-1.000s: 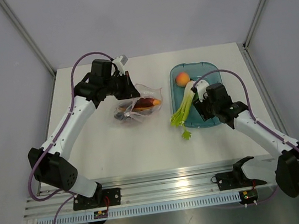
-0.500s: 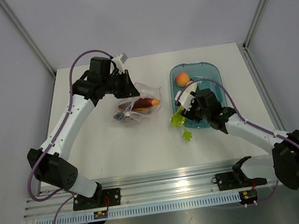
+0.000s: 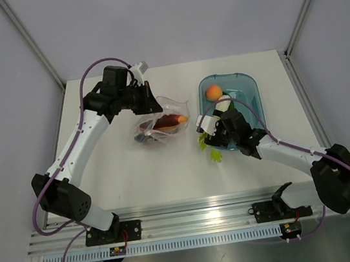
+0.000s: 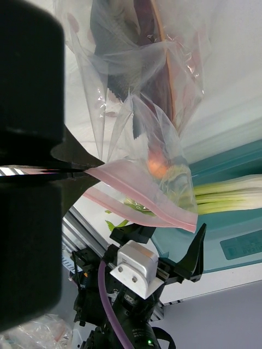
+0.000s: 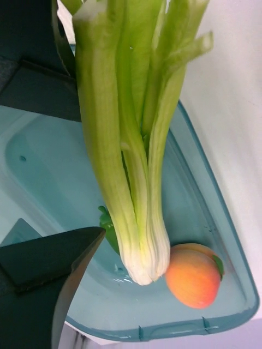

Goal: Place the food in the zip-top bag and seal the zipper
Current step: Pick up the fake vegetable from the bin.

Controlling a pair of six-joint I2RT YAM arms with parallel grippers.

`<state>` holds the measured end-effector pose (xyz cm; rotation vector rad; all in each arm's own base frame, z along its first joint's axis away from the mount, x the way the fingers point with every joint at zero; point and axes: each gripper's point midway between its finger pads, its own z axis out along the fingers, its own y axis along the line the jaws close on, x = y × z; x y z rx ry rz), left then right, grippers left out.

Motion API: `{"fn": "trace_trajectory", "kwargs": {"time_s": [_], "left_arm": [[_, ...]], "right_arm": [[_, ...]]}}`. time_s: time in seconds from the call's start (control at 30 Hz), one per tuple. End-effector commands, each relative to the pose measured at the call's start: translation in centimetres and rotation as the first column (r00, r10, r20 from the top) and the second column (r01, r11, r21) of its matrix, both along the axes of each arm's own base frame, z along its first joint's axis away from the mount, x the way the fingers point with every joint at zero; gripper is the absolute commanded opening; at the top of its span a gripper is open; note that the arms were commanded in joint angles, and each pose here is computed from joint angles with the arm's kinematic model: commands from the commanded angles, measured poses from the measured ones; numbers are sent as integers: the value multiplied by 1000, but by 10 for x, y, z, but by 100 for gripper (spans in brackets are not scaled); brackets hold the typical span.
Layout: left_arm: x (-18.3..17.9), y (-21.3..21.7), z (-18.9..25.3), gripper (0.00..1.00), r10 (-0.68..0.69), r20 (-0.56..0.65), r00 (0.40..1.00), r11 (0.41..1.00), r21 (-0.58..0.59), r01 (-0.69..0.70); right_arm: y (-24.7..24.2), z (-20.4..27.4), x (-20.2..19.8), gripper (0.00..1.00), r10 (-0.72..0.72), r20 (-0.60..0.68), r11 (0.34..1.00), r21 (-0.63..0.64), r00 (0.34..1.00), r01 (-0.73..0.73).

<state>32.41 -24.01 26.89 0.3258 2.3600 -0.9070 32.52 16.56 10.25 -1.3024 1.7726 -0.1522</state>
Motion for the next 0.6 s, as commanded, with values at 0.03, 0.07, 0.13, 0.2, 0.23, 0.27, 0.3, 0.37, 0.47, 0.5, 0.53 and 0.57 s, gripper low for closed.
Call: {"fn": "trace_trajectory", "kwargs": {"time_s": [0.03, 0.07, 0.13, 0.2, 0.23, 0.27, 0.3, 0.37, 0.47, 0.5, 0.53, 0.57], "left_arm": [[1, -3, 10, 0, -22, 35, 999, 999, -37, 23], [1, -3, 10, 0, -22, 35, 999, 999, -39, 24], [1, -3, 9, 0, -22, 32, 999, 999, -38, 24], [0, -3, 8, 0, -22, 31, 999, 999, -40, 23], [0, -4, 9, 0, -22, 31, 999, 999, -42, 24], [0, -3, 8, 0, -20, 28, 999, 999, -42, 21], [0, -3, 8, 0, -20, 28, 999, 999, -42, 21], [0, -4, 8, 0, -22, 28, 999, 999, -44, 23], [0, -4, 8, 0, -19, 27, 999, 999, -45, 21], [0, -4, 8, 0, -19, 27, 999, 999, -45, 21], [0, -4, 8, 0, -17, 27, 999, 999, -44, 19], [0, -4, 9, 0, -19, 28, 999, 999, -45, 20]], "right_arm": [[14, 11, 9, 77, 38, 95, 999, -4, 995, -38], [17, 11, 9, 72, 47, 96, 999, -6, 994, -47], [19, 13, 9, 58, 62, 104, 998, -18, 993, -60], [19, 16, 10, 46, 64, 114, 998, -25, 991, -61], [20, 18, 10, 34, 65, 122, 998, -20, 990, -63], [18, 20, 10, 28, 56, 124, 998, -17, 991, -54], [18, 22, 10, 23, 48, 127, 999, -8, 991, -48], [17, 30, 9, 4, 39, 143, 999, 13, 989, -41], [15, 47, 9, 0, 11, 173, 999, 49, 985, -20], [14, 53, 9, 0, 3, 186, 998, 64, 983, -15], [12, 65, 8, 0, -11, 210, 996, 86, 978, -7], [10, 72, 8, 0, -26, 221, 995, 98, 975, 4]]}}
